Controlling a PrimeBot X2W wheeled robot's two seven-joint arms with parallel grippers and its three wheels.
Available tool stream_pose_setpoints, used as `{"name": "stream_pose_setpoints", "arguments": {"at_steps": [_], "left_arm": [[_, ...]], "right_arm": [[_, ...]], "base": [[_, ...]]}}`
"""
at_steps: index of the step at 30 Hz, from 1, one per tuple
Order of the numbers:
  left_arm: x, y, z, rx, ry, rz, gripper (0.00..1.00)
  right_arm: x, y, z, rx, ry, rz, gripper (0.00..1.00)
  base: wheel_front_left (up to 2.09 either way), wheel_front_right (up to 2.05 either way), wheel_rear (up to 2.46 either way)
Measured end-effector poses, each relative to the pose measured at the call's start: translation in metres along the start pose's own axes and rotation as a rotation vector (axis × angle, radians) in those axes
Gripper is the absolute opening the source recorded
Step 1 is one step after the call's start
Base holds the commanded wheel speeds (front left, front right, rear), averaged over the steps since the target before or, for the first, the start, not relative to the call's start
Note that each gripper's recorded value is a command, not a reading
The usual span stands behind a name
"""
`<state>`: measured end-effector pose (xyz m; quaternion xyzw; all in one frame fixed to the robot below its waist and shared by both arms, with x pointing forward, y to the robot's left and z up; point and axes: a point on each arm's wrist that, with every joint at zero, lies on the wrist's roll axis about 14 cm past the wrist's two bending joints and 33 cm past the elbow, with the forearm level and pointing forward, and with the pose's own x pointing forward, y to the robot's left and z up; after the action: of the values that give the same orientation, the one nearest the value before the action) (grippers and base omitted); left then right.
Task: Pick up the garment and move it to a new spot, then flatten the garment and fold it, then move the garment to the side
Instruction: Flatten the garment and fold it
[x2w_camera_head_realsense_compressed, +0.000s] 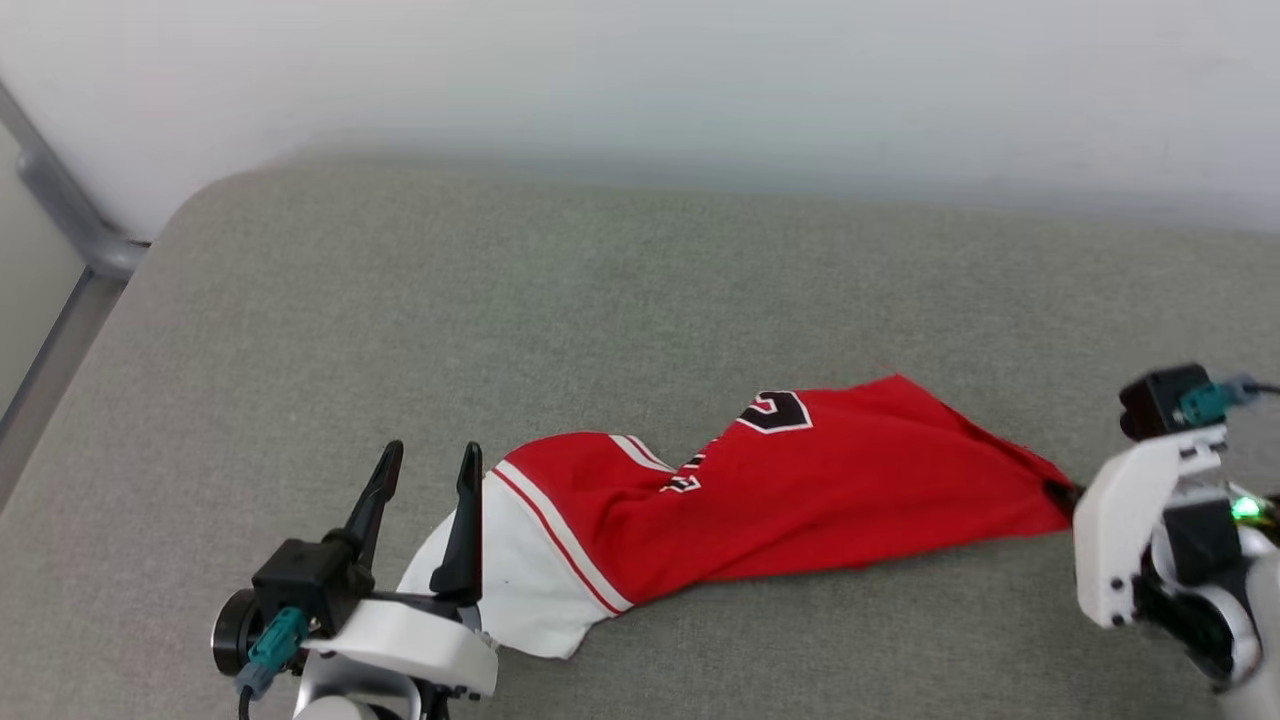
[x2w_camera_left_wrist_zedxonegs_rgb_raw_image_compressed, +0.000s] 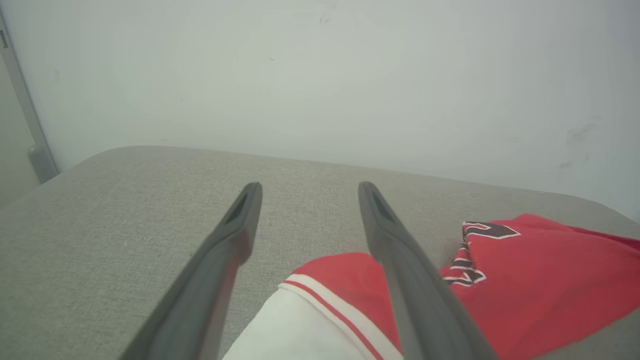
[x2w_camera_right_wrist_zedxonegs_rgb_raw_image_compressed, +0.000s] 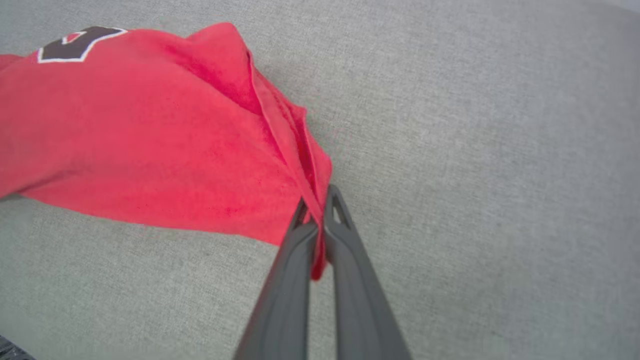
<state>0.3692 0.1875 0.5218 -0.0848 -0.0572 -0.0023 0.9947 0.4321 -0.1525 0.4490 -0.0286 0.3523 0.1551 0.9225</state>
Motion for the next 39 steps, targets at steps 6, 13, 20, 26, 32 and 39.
{"name": "stream_pose_setpoints", "arguments": {"at_steps": [6, 13, 20, 26, 32, 39], "left_arm": [[-0.006, -0.008, 0.0, -0.002, 0.005, -0.025, 1.0], [-0.01, -0.014, -0.005, -0.005, 0.032, -0.041, 1.0], [-0.016, -0.01, -0.011, 0.003, 0.062, -0.036, 1.0], [-0.016, -0.01, -0.014, 0.017, 0.079, -0.041, 1.0], [-0.016, -0.008, -0.013, 0.018, 0.077, -0.033, 1.0], [-0.015, -0.005, -0.012, 0.016, 0.074, -0.021, 1.0]], "right_arm": [[-0.051, -0.016, -0.051, 0.083, 0.028, -0.092, 0.0], [-0.097, 0.014, -0.159, 0.295, 0.216, -0.12, 0.0], [-0.104, 0.038, -0.215, 0.422, 0.301, -0.078, 0.38], [-0.089, 0.031, -0.182, 0.411, 0.095, -0.098, 1.0], [-0.089, -0.005, -0.124, 0.392, -0.209, -0.189, 1.0], [-0.08, -0.028, -0.059, 0.334, -0.43, -0.233, 1.0]], "base": [[0.0, 0.0, 0.0], [0.0, 0.0, 0.0], [0.0, 0.0, 0.0], [0.0, 0.0, 0.0], [0.0, 0.0, 0.0], [0.0, 0.0, 0.0]]}}
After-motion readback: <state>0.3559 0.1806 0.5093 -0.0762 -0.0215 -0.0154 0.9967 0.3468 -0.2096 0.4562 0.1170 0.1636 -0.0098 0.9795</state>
